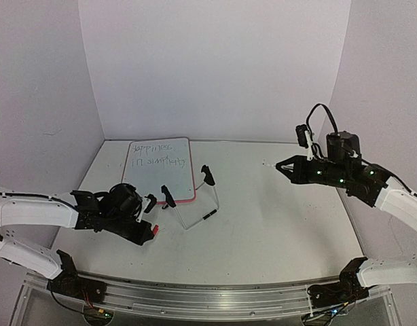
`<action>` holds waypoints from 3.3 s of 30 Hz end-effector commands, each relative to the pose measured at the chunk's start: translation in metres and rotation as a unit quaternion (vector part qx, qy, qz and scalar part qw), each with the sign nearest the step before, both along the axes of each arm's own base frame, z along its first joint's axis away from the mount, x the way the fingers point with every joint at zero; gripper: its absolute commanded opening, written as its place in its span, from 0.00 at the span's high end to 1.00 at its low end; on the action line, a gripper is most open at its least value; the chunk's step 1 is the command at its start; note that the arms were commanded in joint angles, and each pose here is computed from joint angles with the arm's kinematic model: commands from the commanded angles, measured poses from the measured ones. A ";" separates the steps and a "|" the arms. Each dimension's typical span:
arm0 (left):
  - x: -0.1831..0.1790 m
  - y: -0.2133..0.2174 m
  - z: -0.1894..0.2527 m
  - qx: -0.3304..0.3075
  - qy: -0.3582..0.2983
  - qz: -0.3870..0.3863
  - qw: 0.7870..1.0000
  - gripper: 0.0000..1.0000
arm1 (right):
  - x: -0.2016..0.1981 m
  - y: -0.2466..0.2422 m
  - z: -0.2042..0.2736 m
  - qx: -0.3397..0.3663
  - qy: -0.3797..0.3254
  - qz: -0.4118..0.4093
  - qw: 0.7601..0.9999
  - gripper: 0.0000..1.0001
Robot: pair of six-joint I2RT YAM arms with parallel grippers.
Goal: Write a sentence on the whiteboard
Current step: Pick up the pen cap from the center of the board, then insert the pen cap into the whiteboard marker.
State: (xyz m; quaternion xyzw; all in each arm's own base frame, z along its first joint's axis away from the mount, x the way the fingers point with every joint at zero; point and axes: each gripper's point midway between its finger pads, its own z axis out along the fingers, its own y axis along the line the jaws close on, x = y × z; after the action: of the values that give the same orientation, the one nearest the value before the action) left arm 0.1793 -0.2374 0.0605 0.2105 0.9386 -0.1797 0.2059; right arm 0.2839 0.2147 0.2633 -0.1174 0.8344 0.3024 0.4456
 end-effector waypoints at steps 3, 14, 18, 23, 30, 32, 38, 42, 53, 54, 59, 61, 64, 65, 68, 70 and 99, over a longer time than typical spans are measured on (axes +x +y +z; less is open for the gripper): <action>0.005 0.015 0.076 0.004 -0.047 0.010 0.999 1.00 | -0.025 0.019 0.023 -0.004 0.050 0.084 0.995 1.00; -0.029 -0.047 0.145 -0.111 -0.063 -0.222 0.967 1.00 | -0.058 0.081 0.025 0.078 0.184 0.269 0.942 1.00; -0.034 -0.073 0.160 -0.156 -0.060 -0.274 0.947 1.00 | -0.077 0.105 0.023 0.094 0.214 0.330 0.915 1.00; -0.043 -0.095 0.167 -0.188 -0.043 -0.329 0.925 1.00 | -0.095 0.127 0.019 0.113 0.239 0.385 0.884 1.00; -0.060 -0.108 0.180 -0.238 -0.017 -0.378 0.894 1.00 | -0.106 0.135 0.016 0.149 0.264 0.422 0.854 1.00; -0.063 -0.109 0.181 -0.246 -0.009 -0.385 0.889 1.00 | -0.105 0.136 0.015 0.153 0.264 0.424 0.853 1.00; -0.069 -0.113 0.186 -0.265 0.004 -0.394 0.880 1.00 | -0.110 0.141 0.009 0.152 0.277 0.437 0.842 1.00; -0.070 -0.114 0.188 -0.270 0.006 -0.398 0.877 1.00 | -0.112 0.143 0.005 0.151 0.285 0.441 0.838 1.00; -0.068 -0.117 0.188 -0.274 0.004 -0.400 0.875 1.00 | -0.115 0.148 -0.005 0.146 0.298 0.444 0.832 1.00; -0.068 -0.117 0.188 -0.275 0.004 -0.400 0.875 1.00 | -0.115 0.149 -0.006 0.145 0.299 0.445 0.832 1.00; -0.067 -0.119 0.187 -0.278 0.005 -0.397 0.875 1.00 | -0.117 0.151 -0.008 0.144 0.301 0.448 0.829 1.00; -0.067 -0.120 0.187 -0.279 0.006 -0.397 0.874 1.00 | -0.116 0.151 -0.009 0.143 0.301 0.448 0.830 1.00; -0.067 -0.120 0.188 -0.280 0.004 -0.398 0.874 1.00 | -0.116 0.152 -0.010 0.143 0.303 0.448 0.829 1.00; -0.067 -0.120 0.189 -0.281 0.003 -0.398 0.873 1.00 | -0.116 0.152 -0.011 0.143 0.304 0.448 0.829 1.00; -0.067 -0.120 0.189 -0.281 0.006 -0.398 0.873 1.00 | -0.116 0.153 -0.011 0.143 0.303 0.449 0.828 1.00; -0.067 -0.120 0.188 -0.281 0.006 -0.398 0.873 1.00 | -0.116 0.153 -0.011 0.142 0.304 0.449 0.828 1.00; -0.065 -0.123 0.188 -0.285 0.005 -0.394 0.874 1.00 | -0.123 0.155 -0.018 0.138 0.313 0.454 0.823 1.00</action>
State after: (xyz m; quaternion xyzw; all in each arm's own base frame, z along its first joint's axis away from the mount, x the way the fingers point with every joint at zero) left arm 0.1116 -0.3517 0.2256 0.4844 0.7123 -0.4897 0.1349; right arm 0.1670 0.3666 0.2482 -0.3069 0.7400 0.5984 -0.0101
